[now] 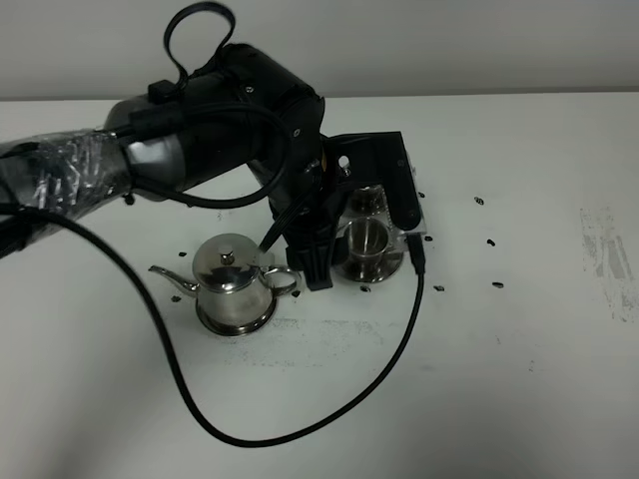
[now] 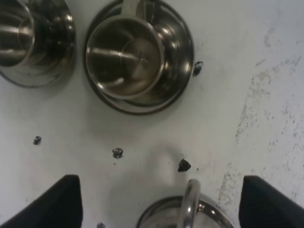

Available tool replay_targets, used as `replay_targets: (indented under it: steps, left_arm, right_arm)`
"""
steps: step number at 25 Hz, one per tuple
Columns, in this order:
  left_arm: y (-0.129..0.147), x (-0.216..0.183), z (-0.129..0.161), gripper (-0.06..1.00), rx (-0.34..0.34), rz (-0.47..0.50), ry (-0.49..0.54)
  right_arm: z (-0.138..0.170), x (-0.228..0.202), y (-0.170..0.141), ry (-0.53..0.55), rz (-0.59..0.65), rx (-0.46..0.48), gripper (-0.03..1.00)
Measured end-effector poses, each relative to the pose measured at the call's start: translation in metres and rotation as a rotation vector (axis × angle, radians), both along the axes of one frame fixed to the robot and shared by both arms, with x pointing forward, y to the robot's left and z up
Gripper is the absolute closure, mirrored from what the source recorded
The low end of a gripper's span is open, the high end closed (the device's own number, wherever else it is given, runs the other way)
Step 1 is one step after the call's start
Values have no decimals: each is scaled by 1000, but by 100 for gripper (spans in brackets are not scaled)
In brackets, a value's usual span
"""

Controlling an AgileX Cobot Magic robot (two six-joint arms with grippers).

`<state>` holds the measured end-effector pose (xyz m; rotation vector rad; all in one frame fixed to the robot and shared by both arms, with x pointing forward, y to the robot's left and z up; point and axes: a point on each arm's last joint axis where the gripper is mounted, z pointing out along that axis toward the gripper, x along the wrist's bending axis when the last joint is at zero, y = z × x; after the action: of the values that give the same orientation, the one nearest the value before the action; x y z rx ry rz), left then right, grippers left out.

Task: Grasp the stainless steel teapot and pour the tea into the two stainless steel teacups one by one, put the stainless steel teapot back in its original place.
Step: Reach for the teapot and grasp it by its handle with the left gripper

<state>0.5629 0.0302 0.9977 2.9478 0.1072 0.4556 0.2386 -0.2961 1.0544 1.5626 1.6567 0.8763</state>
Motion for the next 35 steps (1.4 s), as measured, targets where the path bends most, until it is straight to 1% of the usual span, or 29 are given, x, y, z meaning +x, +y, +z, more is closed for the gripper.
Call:
replay_targets:
  steps: [3, 6, 9, 15, 21, 24, 29, 35]
  left_arm:
    - [8, -10, -2, 29, -34, 31, -10]
    - [12, -16, -15, 29, -46, 89, 21]
    - [18, -18, -27, 29, -60, 141, 44]
    - [25, -13, -35, 29, -88, 211, 46]
    - [27, -11, -36, 29, -136, 367, 71]
    - [28, -10, -36, 29, -154, 427, 79]
    - [28, -9, -39, 29, -165, 483, 92]
    - [26, -10, -48, 29, -171, 525, 140]
  right_arm:
    - [0, 0, 0, 0, 0, 0, 56]
    - [0, 0, 0, 0, 0, 0, 56]
    - [0, 0, 0, 0, 0, 0, 56]
    - [0, 0, 0, 0, 0, 0, 56]
    - [0, 0, 0, 0, 0, 0, 56]
    - [0, 0, 0, 0, 0, 0, 56]
    - [0, 0, 0, 0, 0, 0, 56]
    - [0, 0, 0, 0, 0, 0, 56]
